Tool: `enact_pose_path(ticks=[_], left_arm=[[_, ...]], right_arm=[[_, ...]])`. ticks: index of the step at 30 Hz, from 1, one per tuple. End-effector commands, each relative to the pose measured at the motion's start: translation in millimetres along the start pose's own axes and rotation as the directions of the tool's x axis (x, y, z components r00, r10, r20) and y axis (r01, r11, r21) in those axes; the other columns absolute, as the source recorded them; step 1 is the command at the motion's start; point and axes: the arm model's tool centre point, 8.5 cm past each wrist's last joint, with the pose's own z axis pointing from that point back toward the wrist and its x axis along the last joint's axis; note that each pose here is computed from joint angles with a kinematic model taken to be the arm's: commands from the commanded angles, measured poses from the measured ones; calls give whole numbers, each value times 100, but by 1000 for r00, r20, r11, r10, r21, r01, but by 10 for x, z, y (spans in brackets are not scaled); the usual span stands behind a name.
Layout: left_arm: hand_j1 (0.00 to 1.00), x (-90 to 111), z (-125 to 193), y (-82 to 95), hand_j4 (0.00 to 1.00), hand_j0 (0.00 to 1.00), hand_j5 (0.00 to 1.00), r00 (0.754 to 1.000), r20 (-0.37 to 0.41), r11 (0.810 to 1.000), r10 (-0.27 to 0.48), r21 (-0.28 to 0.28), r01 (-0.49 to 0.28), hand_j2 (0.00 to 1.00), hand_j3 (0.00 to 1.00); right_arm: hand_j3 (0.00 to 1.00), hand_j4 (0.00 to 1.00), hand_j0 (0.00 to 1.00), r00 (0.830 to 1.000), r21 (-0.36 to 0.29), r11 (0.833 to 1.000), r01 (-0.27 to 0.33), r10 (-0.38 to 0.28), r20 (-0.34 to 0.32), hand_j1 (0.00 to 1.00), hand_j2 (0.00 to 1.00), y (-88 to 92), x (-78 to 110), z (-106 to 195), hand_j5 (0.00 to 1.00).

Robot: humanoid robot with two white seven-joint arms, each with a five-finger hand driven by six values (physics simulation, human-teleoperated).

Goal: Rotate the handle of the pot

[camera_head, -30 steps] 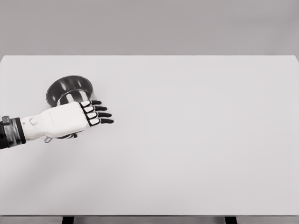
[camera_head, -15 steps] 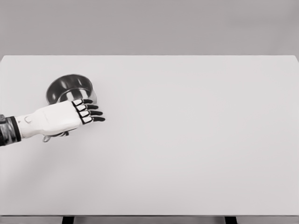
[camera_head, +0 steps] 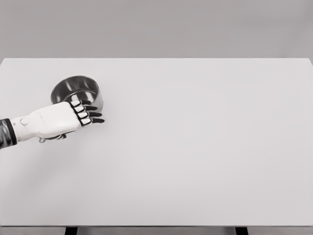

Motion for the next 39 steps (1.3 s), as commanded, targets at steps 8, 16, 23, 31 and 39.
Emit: enact_pose_path(ticks=[8, 16, 23, 31, 39], left_arm=[[100, -103, 143, 42, 100, 100, 100, 999, -31, 1000, -22, -20, 21, 100, 100], [100, -168, 216, 15, 100, 100, 100, 998, -54, 999, -34, -44, 32, 100, 100], [100, -241, 270, 30, 100, 100, 100, 996, -79, 999, -36, -44, 32, 100, 100], [100, -342, 352, 21, 100, 100, 100, 993, -113, 998, -34, -52, 28, 100, 100], [100, -447, 439, -65, 100, 100, 100, 989, -149, 997, -20, -77, 9, 100, 100]], right_arm=[[100, 100, 100, 1000, 0, 1000, 0, 0, -1, 100, 100, 0, -1, 0, 100], [100, 100, 100, 1000, 0, 1000, 0, 0, 1, 100, 100, 0, 1, 0, 100], [100, 100, 100, 1000, 0, 1000, 0, 0, -1, 100, 100, 0, -1, 0, 100], [100, 100, 100, 1000, 0, 1000, 0, 0, -1, 100, 100, 0, -1, 0, 100], [100, 100, 100, 1000, 0, 1000, 0, 0, -1, 100, 100, 0, -1, 0, 100]])
